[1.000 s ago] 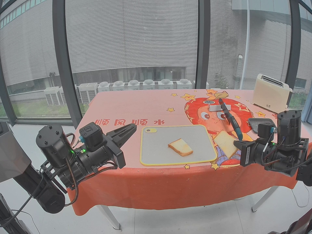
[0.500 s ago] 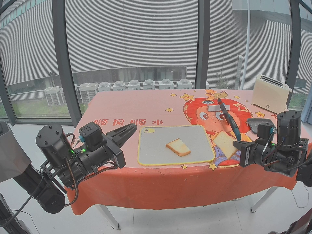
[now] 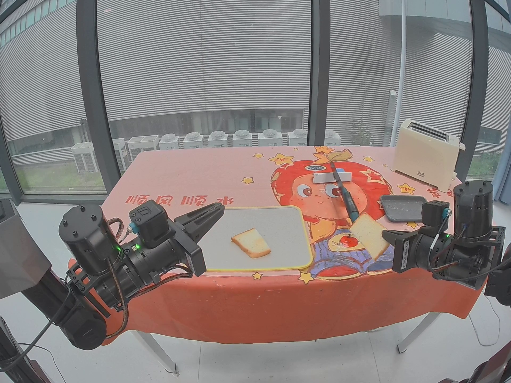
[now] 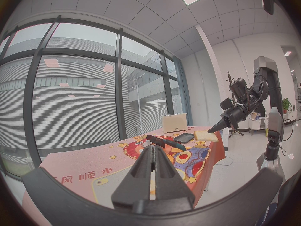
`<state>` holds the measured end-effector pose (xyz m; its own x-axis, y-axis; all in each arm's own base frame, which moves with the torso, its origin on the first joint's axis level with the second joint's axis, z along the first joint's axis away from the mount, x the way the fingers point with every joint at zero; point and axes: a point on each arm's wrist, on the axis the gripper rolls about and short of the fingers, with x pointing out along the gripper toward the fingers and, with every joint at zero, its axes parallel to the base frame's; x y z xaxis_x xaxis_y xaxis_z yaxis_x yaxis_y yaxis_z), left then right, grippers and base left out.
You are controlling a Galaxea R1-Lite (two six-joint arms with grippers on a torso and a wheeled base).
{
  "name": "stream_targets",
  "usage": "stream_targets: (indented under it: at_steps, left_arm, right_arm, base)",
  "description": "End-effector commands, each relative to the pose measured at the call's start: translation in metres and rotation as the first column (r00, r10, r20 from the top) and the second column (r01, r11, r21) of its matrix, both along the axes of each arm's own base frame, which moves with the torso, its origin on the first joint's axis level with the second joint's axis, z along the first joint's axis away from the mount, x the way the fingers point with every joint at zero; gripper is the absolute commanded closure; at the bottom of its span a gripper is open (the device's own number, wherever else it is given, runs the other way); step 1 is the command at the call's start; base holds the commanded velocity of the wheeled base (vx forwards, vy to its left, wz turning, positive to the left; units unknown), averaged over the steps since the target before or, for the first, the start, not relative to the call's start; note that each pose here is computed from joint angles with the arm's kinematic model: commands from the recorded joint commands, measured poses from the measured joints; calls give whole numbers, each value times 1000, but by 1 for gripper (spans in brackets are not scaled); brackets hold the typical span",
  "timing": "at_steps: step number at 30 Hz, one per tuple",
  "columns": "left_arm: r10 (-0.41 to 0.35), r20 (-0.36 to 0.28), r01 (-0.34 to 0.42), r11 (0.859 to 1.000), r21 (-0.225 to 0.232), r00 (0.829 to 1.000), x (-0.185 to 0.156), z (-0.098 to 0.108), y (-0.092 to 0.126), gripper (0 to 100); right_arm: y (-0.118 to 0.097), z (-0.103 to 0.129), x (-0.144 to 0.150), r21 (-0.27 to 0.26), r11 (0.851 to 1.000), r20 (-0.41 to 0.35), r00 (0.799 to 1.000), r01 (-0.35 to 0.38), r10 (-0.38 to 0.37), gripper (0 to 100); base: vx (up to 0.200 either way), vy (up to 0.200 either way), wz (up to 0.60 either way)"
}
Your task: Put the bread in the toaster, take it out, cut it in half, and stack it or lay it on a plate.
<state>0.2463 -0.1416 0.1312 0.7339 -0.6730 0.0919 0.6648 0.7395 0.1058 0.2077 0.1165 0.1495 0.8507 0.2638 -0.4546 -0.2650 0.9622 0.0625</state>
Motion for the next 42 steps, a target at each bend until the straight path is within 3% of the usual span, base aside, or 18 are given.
stream_targets:
  at_steps: [1,18,33,42]
  left_arm:
    - [0,15,0,1000,-8,1000,0,2,0,100]
    - [1,28,-1,1000,-1,1000,0,3,0,100]
    - [47,34,-47,999,-17,998,-2,6,-6,100]
    - [48,46,-47,999,-22,998,-3,9,-5,100]
  right_arm:
    - [0,0,0,-1,1000,0,1000,-1,1,100]
    - [0,-1,1,-7,1000,2,1000,16,-16,100]
    - [-1,-1,3,-6,1000,-1,1000,29,-29,100]
    - [4,-1,14,65,995,-26,997,73,-71,100]
  base:
    - [0,-200,0]
    - [0,-200,0]
    - [0,0,0]
    - [0,0,0]
